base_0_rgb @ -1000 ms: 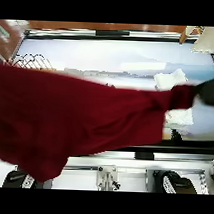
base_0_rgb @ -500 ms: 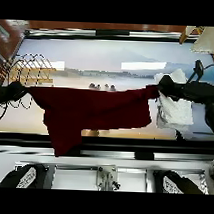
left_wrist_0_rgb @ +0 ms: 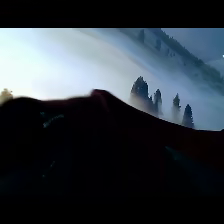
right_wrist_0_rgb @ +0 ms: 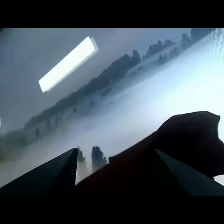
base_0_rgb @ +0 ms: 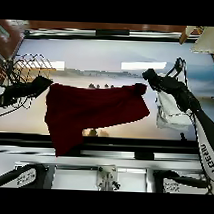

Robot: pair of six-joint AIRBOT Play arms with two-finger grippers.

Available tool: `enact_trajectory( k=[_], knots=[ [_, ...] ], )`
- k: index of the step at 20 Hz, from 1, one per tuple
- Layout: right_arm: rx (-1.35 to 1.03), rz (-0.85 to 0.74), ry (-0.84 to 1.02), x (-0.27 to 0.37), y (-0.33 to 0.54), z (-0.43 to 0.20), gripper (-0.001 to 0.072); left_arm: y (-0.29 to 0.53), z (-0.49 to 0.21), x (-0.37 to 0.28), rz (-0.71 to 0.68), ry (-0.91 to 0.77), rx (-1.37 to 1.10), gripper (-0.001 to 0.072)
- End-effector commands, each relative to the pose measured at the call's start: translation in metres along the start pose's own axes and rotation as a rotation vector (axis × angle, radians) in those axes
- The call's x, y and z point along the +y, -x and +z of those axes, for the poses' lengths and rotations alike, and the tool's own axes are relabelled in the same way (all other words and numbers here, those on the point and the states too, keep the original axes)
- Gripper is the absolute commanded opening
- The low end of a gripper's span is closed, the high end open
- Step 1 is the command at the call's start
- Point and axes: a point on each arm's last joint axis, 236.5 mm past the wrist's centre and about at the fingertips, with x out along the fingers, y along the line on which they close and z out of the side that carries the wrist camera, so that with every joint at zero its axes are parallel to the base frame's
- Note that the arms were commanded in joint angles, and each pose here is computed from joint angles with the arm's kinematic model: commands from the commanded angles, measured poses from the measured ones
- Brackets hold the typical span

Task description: Fold the shirts.

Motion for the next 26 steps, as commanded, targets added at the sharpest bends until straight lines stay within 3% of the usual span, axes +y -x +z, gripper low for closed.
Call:
enact_trajectory(
  k=[1, 4, 6, 7, 9, 11, 14, 22, 23, 24, 25, 26],
  knots=[
    [0.098, -0.069, 0.188, -0.020, 0.034, -0.002, 0.0583, 0.018, -0.015, 0.017, 0.015, -0.049, 0.138, 0.0720],
    [0.228, -0.243, 0.303, -0.073, 0.094, -0.002, 0.0582, 0.069, -0.047, 0.079, 0.202, 0.029, 0.367, 0.0707],
    [0.347, -0.337, 0.304, -0.104, 0.125, -0.017, 0.0582, 0.098, -0.087, 0.116, 0.299, 0.074, 0.533, 0.0473],
    [0.404, -0.355, 0.287, -0.111, 0.132, -0.027, 0.0582, 0.103, -0.105, 0.126, 0.313, 0.106, 0.579, 0.0464],
    [0.454, -0.354, 0.271, -0.114, 0.135, -0.041, 0.0582, 0.097, -0.139, 0.135, 0.293, 0.139, 0.632, 0.0479],
    [0.462, -0.313, 0.246, -0.105, 0.129, -0.050, 0.0582, 0.084, -0.163, 0.139, 0.267, 0.153, 0.637, 0.0547],
    [0.460, -0.289, 0.271, -0.094, 0.120, -0.056, 0.0582, 0.065, -0.169, 0.136, 0.210, 0.153, 0.579, 0.0547],
    [0.510, -0.298, 0.255, -0.099, 0.102, -0.072, 0.0583, 0.032, -0.165, 0.135, 0.224, 0.100, 0.528, 0.0542],
    [0.523, -0.308, 0.244, -0.103, 0.101, -0.075, 0.0585, 0.028, -0.166, 0.135, 0.226, 0.091, 0.530, 0.0512],
    [0.547, -0.323, 0.237, -0.108, 0.101, -0.079, 0.0647, 0.024, -0.165, 0.135, 0.237, 0.104, 0.520, 0.0395],
    [0.587, -0.341, 0.235, -0.116, 0.101, -0.087, 0.0676, 0.023, -0.161, 0.136, 0.246, 0.124, 0.501, 0.0227],
    [0.638, -0.353, 0.222, -0.122, 0.101, -0.097, 0.0675, 0.023, -0.158, 0.135, 0.244, 0.127, 0.494, 0.0120]
  ],
)
